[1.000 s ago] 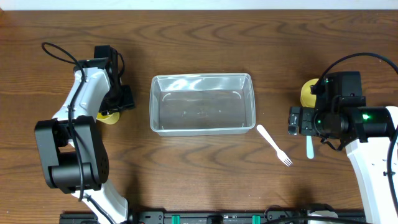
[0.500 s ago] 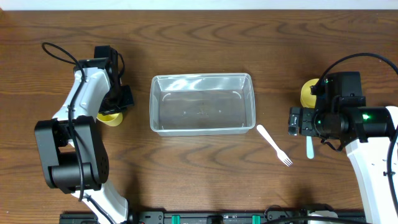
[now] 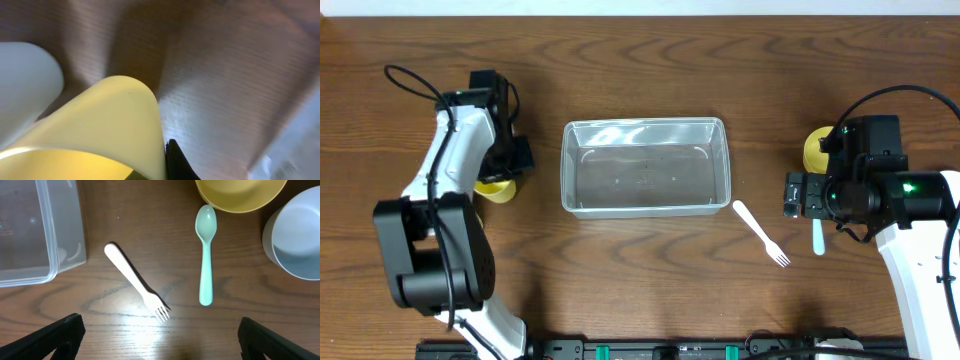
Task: Pack container
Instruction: 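Carry the yellow cup into the container's back-left corner and release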
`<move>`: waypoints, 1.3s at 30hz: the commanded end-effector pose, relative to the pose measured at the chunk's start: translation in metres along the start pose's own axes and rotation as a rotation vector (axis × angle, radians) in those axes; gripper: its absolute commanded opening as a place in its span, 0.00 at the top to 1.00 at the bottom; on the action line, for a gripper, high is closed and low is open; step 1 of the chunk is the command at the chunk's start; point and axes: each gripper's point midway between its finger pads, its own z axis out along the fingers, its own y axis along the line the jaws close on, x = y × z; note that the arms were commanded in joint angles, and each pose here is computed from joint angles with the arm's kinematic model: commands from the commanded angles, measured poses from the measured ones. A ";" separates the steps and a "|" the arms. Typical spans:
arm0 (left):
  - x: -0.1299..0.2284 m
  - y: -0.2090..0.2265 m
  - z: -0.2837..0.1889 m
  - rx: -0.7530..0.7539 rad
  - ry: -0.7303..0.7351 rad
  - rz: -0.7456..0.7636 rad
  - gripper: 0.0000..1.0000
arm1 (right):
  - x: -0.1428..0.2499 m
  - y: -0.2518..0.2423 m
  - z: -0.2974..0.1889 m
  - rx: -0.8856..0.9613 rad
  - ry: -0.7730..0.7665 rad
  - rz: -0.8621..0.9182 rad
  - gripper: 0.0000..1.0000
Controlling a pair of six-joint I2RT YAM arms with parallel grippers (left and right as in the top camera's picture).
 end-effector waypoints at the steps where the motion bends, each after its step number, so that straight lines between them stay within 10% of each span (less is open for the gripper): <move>1: -0.015 -0.017 -0.069 0.040 -0.179 0.046 0.94 | -0.005 -0.002 -0.003 0.006 -0.015 0.012 0.01; 13: 0.037 -0.137 -0.148 0.168 -0.380 0.417 0.94 | -0.005 -0.002 -0.003 0.006 -0.017 0.012 0.01; 39: 0.029 -0.198 0.002 0.053 -0.113 0.525 0.94 | -0.003 -0.002 -0.003 0.008 -0.005 0.012 0.01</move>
